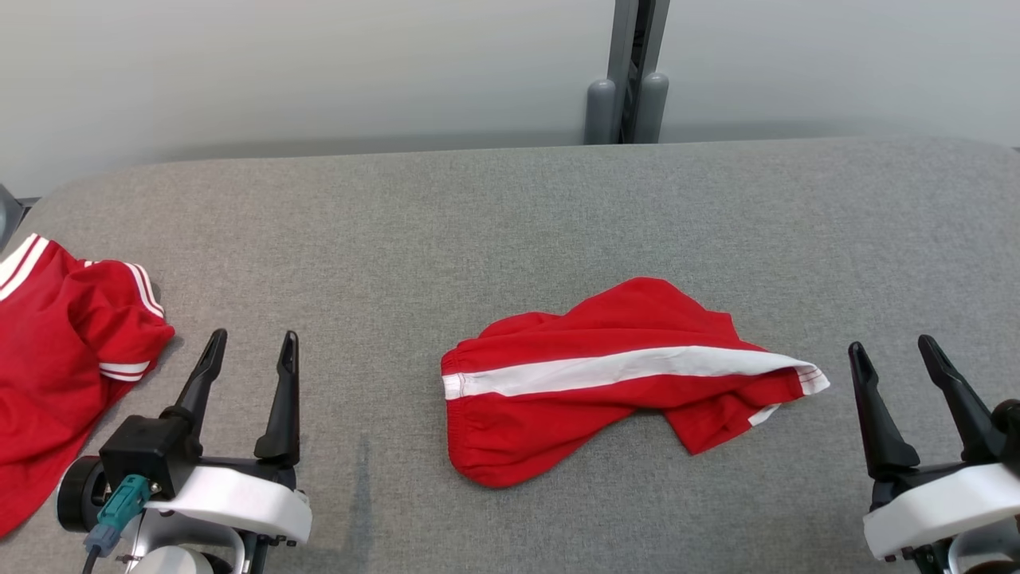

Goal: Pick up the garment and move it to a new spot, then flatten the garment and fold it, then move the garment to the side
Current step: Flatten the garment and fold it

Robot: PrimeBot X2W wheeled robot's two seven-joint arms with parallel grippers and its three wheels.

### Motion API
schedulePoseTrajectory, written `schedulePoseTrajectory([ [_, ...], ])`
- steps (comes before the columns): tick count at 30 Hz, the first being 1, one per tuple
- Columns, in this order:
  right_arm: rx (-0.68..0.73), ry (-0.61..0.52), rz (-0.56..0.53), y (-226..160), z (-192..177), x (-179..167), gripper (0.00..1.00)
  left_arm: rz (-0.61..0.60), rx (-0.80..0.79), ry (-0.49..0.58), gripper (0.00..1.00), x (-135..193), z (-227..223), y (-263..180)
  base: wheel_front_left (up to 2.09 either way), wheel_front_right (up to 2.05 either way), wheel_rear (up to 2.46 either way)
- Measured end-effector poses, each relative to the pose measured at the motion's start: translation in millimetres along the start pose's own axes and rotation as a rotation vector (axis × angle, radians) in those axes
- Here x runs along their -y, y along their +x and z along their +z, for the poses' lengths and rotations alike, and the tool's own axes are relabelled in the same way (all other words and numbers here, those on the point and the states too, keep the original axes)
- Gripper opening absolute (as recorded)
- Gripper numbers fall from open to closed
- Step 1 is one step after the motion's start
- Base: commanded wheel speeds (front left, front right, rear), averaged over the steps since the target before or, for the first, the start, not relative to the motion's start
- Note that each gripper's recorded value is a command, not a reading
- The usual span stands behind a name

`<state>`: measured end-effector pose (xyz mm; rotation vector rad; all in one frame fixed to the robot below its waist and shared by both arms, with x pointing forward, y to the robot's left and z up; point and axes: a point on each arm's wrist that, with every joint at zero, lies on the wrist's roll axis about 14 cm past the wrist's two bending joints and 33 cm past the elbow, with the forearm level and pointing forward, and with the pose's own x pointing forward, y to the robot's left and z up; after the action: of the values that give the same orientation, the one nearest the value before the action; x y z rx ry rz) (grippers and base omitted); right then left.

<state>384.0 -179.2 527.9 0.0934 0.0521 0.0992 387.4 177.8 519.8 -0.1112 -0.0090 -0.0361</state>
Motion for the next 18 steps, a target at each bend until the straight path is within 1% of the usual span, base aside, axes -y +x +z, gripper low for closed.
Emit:
schedulePoseTrajectory([
  [18,-0.011,0.014,-0.001,-3.6,-1.4,-2.7,1.00,-0.011,-0.015,-0.002,1.00,5.0,-0.1,-4.0,0.00,0.00,0.00],
])
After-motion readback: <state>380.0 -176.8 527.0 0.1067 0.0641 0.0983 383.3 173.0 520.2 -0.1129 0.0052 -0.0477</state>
